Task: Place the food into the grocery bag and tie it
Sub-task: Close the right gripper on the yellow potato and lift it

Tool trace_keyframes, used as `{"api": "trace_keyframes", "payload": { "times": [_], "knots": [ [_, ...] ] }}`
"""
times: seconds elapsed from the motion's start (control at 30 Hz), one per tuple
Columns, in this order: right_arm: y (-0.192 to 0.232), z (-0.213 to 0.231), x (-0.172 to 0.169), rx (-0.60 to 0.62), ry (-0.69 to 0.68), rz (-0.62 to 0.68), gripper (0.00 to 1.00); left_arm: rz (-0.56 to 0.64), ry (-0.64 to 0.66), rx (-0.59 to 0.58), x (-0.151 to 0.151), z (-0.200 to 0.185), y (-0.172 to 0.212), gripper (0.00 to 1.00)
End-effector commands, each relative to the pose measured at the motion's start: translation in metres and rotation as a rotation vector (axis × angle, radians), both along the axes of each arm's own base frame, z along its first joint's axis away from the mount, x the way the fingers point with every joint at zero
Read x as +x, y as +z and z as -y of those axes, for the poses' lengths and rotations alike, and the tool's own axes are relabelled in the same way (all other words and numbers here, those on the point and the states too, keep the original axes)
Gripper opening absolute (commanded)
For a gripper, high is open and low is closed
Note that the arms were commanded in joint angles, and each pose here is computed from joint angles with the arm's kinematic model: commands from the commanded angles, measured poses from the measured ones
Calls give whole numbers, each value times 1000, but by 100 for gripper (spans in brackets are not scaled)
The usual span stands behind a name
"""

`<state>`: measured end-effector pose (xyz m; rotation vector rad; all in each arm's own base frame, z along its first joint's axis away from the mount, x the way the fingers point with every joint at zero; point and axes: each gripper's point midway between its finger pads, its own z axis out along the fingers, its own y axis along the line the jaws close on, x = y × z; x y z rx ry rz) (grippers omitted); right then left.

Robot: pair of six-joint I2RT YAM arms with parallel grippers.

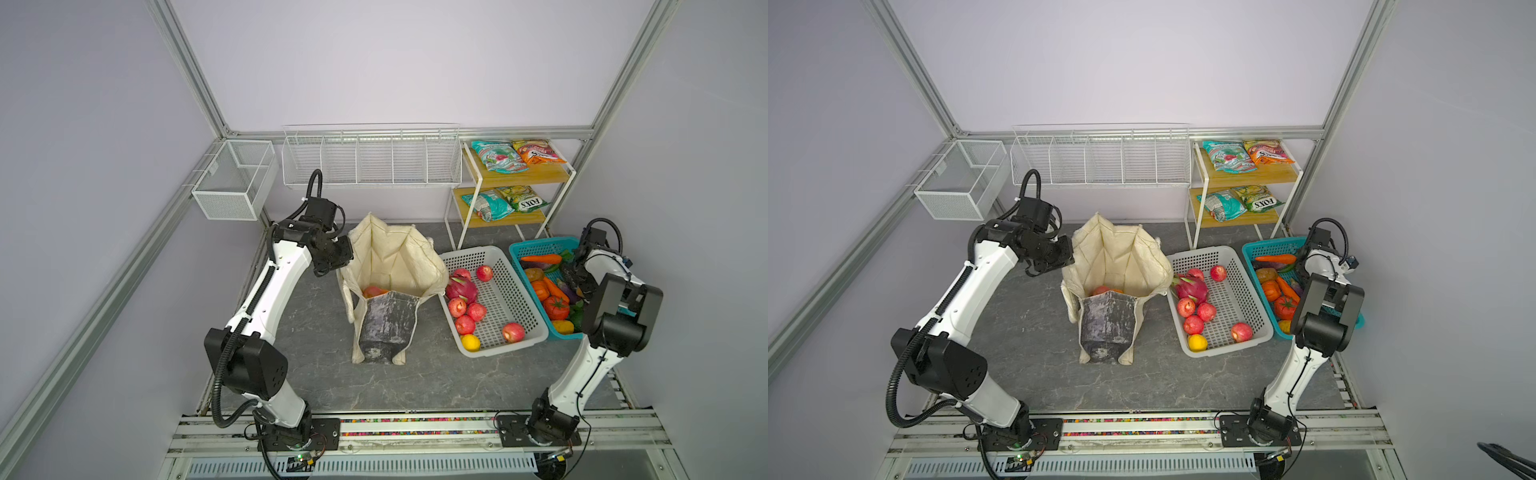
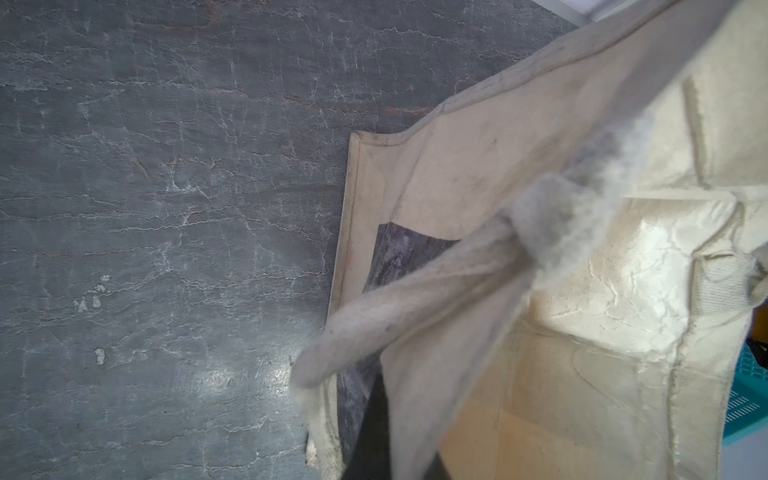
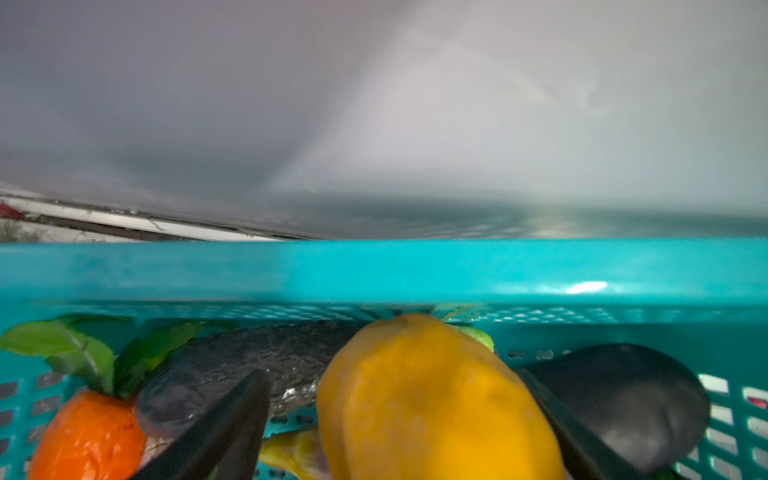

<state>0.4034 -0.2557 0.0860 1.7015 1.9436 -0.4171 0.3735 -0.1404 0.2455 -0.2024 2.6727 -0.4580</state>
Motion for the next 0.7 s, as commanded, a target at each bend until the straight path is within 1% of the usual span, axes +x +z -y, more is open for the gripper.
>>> {"api": "trace_keyframes", "payload": {
  "times": [0.0,0.13,0.27,0.37,0.5,0.67],
  "knots": [
    [5,4,2,-10,-10,29,83,40,10,1,3,-1,10,0],
    [4,0,-2,0,-23,45,73,41,7,3,2,-1,11,0],
    [4,-4,-7,14,-31,63,58,43,2,5,1,-1,10,0],
    [7,-7,-11,20,-28,73,50,44,0,8,0,-2,10,0],
    [15,-14,-15,30,-21,95,47,47,-5,8,-3,-2,9,0],
    [39,-29,-17,24,14,136,47,48,-18,1,-5,-1,9,0]
  ]
}}
